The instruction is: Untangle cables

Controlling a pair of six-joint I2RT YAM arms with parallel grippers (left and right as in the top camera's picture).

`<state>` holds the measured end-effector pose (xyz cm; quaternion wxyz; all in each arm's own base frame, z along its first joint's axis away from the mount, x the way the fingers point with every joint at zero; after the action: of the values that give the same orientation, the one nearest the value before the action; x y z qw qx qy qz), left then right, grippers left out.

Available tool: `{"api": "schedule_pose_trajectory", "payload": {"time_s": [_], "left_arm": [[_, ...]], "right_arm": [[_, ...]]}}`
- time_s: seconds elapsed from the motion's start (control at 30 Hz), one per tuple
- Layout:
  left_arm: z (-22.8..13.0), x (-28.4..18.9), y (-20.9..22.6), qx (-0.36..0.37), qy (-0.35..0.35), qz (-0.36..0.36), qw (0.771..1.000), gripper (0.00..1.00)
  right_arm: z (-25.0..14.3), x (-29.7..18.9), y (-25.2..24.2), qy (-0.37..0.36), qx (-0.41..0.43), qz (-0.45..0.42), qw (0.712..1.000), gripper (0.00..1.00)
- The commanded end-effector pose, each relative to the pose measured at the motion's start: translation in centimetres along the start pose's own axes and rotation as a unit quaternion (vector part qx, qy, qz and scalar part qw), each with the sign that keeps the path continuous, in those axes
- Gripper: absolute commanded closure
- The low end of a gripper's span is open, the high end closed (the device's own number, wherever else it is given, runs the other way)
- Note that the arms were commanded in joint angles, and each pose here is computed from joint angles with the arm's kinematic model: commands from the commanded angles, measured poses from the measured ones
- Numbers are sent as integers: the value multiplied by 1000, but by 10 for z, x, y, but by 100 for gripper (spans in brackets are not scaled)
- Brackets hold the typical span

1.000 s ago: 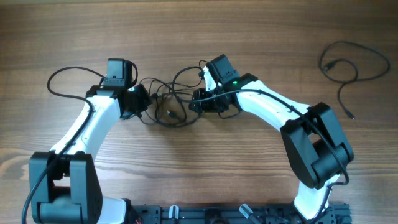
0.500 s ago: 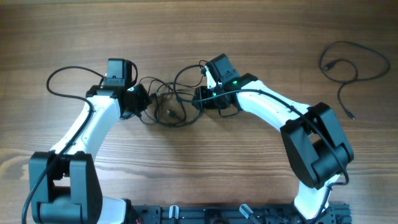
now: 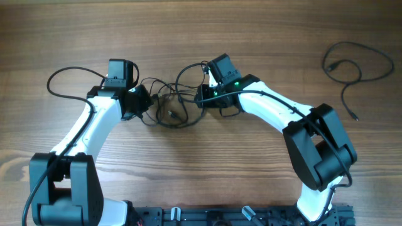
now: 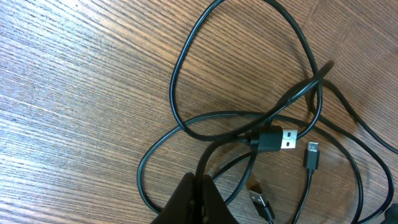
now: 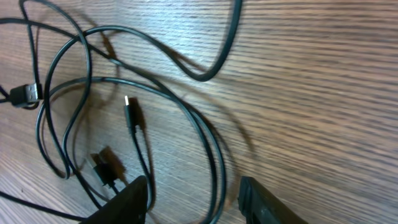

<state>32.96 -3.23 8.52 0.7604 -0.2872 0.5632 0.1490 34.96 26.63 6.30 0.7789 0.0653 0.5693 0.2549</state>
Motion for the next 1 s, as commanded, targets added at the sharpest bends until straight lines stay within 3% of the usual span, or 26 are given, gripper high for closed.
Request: {"api": "schedule_pose_trajectory", "payload": {"time_s": [0.0, 0.43, 0.47, 0.5, 0.53, 0.97], "left_arm": [[0, 3, 1, -4, -2, 7, 1000, 96], [5, 3, 5, -3, -18, 23, 1000, 96], [7, 3, 7, -3, -25, 31, 999, 96], [9, 2, 11, -4, -36, 44, 998, 96], [12, 2, 14, -4, -45, 55, 997, 96], [27, -3, 44, -47, -73, 111, 990, 96]], "right_arm": [[-2, 2, 9, -6, -7, -2, 1000, 53], [-11, 25, 5, -2, -18, -31, 999, 53], [-10, 26, 4, -2, -18, -30, 999, 61], [-10, 27, 1, -5, -18, -39, 999, 85], [-9, 27, -1, -9, -17, -48, 999, 96], [-3, 21, -29, -18, 44, -88, 995, 96]]}}
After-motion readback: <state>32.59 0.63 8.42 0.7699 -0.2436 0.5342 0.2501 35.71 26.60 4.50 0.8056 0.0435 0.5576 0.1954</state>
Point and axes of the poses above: each gripper's point midway between its finger pads, its own x axis out along the fingers, its own y axis along the line the jaws close on, z = x × y, the point moved 4 cm from there along -x, back along the fingers, and after that the axes turned 9 degrees about -x, right-handed, at the moved point
